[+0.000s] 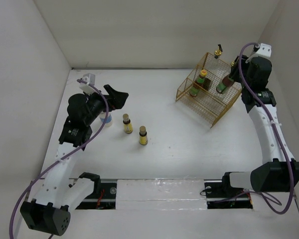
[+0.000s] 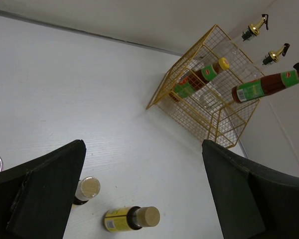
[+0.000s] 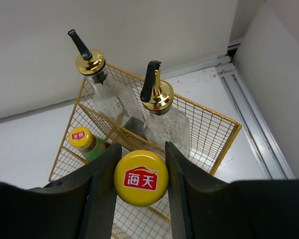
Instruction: Organize the condiment bottles
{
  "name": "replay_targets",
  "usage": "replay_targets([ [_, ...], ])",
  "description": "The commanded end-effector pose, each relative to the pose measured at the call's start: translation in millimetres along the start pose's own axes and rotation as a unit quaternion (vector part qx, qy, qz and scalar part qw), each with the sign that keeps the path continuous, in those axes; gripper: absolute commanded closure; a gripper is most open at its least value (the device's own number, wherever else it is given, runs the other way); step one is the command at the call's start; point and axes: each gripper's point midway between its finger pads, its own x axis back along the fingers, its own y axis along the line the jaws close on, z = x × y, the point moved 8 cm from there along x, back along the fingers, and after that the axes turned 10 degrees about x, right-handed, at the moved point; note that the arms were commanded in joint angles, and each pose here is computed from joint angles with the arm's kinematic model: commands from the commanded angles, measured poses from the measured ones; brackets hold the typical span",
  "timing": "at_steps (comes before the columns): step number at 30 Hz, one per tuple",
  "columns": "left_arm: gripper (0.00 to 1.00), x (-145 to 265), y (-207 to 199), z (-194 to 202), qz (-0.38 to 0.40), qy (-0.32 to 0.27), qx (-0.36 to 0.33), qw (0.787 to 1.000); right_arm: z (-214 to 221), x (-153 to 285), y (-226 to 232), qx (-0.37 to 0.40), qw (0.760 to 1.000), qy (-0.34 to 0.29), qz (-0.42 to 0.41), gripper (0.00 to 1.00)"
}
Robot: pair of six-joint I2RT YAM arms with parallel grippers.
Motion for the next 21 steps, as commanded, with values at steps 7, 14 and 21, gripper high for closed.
replay_targets([
  [7, 0.0, -1.7, -4.2, -1.2, 0.019, -0.004, -0.006, 1.0, -39.9, -7.4, 1.3, -0.021, 0.993, -0.114, -0.012, 0.84],
  [14, 0.0, -1.7, -4.2, -1.2, 0.019, -0.004, -0.006, 1.0, -12.4, -25.3, 6.1, -0.011, 0.997, -0.078, -0.015, 0.84],
  [21, 0.0, -3.9, -2.5, -0.1, 0.016, -0.001, -0.005, 1.0, 22.9, -48.9, 14.0, 0.001, 1.0, -0.027, -0.012, 0.84],
])
